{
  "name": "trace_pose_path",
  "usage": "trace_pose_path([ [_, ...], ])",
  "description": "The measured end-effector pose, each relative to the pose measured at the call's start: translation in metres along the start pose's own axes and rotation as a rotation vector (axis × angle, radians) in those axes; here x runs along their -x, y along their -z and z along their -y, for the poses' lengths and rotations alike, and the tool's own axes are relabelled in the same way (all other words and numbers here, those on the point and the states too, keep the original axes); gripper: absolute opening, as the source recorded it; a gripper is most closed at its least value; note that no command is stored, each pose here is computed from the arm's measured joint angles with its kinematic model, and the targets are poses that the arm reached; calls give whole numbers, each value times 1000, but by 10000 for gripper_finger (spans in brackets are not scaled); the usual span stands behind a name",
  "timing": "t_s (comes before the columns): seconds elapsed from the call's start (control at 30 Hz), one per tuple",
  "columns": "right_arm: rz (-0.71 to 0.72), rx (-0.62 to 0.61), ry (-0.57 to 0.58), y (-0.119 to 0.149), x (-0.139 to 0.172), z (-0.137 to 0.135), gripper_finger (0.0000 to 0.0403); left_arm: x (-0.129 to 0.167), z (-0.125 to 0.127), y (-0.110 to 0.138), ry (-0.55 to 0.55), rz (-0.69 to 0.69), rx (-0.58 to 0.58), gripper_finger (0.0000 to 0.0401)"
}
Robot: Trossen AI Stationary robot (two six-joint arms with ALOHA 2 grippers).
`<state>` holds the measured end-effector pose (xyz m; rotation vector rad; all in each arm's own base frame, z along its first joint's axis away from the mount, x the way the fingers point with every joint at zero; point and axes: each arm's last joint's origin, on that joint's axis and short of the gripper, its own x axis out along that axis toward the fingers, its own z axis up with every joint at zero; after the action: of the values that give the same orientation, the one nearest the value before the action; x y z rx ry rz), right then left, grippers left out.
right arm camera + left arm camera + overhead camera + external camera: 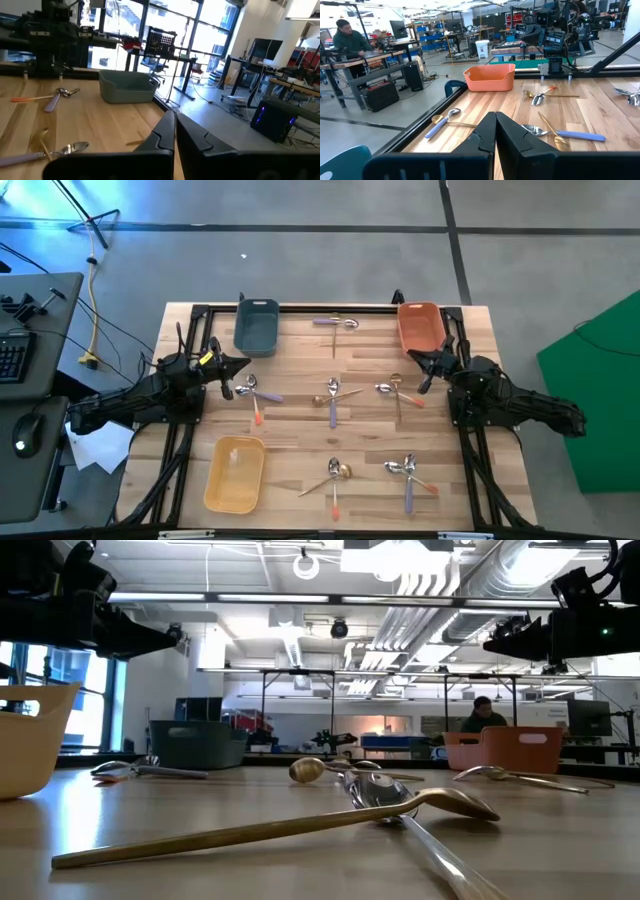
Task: Sort silverware by color (type)
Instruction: Put the middle right orange spoon into the orange bin
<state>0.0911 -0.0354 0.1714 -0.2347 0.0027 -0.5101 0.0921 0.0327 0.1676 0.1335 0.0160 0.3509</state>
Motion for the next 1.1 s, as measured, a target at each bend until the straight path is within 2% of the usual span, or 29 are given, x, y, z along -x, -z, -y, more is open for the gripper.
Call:
trace_pose_path([
  [0.13, 44, 24, 7, -4, 0, 1, 0, 0, 0, 0, 0, 0, 0, 1],
  [0.37, 154, -42, 16, -15, 1, 3, 0, 0, 0, -2, -3, 22, 0, 1],
  [0.57, 290, -88, -82, -26, 3, 3, 0, 0, -1, -8, -12, 83, 2, 1],
  [0.77, 373, -236, -174, -35, 1, 2, 0, 1, -2, -11, -31, 107, 3, 0],
  [0.87, 349, -287, -191, -34, -4, 0, 0, 1, -2, -11, -45, 107, 37, 0],
  [1.1, 67, -373, -182, -40, -26, -1, 6, 0, -3, -8, -56, 78, 70, 0],
])
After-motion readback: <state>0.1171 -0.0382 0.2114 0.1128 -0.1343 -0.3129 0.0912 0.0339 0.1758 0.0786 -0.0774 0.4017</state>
